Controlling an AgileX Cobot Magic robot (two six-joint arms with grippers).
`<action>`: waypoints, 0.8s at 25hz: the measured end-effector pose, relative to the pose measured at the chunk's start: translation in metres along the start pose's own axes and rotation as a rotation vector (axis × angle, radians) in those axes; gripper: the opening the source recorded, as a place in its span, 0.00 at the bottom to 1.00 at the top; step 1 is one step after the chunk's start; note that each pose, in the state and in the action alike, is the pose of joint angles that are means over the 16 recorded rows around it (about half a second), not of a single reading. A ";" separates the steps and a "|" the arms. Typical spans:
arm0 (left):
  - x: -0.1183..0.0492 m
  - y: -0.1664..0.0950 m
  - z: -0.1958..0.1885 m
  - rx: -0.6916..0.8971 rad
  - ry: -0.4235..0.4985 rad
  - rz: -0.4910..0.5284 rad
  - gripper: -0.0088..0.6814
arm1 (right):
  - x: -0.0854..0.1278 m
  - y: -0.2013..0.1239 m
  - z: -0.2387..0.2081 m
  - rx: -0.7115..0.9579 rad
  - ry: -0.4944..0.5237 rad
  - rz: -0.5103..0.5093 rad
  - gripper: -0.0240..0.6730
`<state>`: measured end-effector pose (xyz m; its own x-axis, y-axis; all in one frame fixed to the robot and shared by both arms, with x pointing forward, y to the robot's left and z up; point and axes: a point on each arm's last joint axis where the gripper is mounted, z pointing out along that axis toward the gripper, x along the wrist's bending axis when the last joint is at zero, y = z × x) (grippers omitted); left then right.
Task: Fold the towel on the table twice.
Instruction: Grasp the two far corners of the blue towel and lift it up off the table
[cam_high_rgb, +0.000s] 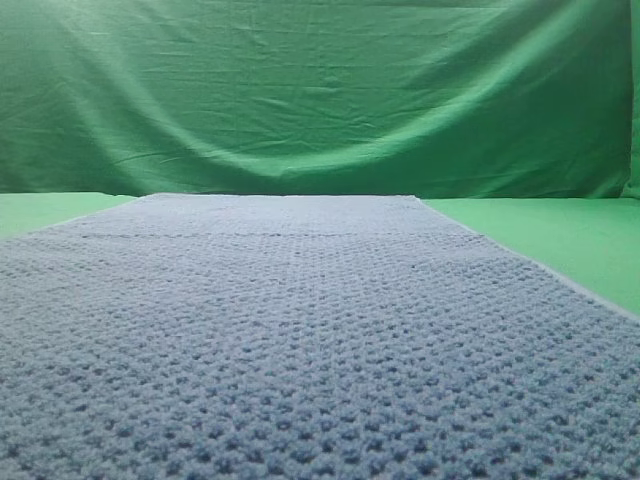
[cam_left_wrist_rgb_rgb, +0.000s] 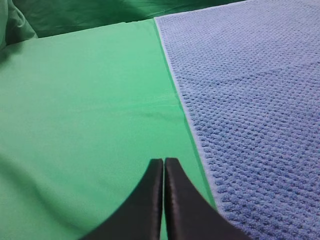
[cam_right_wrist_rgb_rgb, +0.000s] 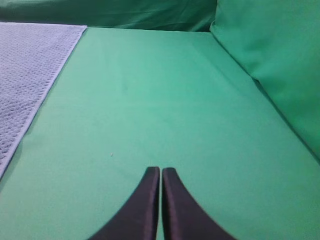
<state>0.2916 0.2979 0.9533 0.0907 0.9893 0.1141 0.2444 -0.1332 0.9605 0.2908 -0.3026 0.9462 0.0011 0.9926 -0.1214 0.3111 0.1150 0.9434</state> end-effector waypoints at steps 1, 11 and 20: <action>0.000 0.000 0.000 0.000 0.000 0.000 0.01 | 0.000 0.000 0.000 0.000 0.000 0.000 0.03; 0.000 0.000 0.000 0.000 0.000 0.000 0.01 | 0.000 0.000 0.000 0.000 0.000 0.000 0.03; 0.000 0.000 0.000 -0.001 0.001 0.002 0.01 | 0.000 0.000 0.000 0.000 0.000 -0.001 0.03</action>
<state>0.2916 0.2980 0.9535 0.0903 0.9891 0.1164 0.2429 -0.1352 0.9606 0.2908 -0.3026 0.9462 0.0010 0.9925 -0.1219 0.3109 0.1156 0.9434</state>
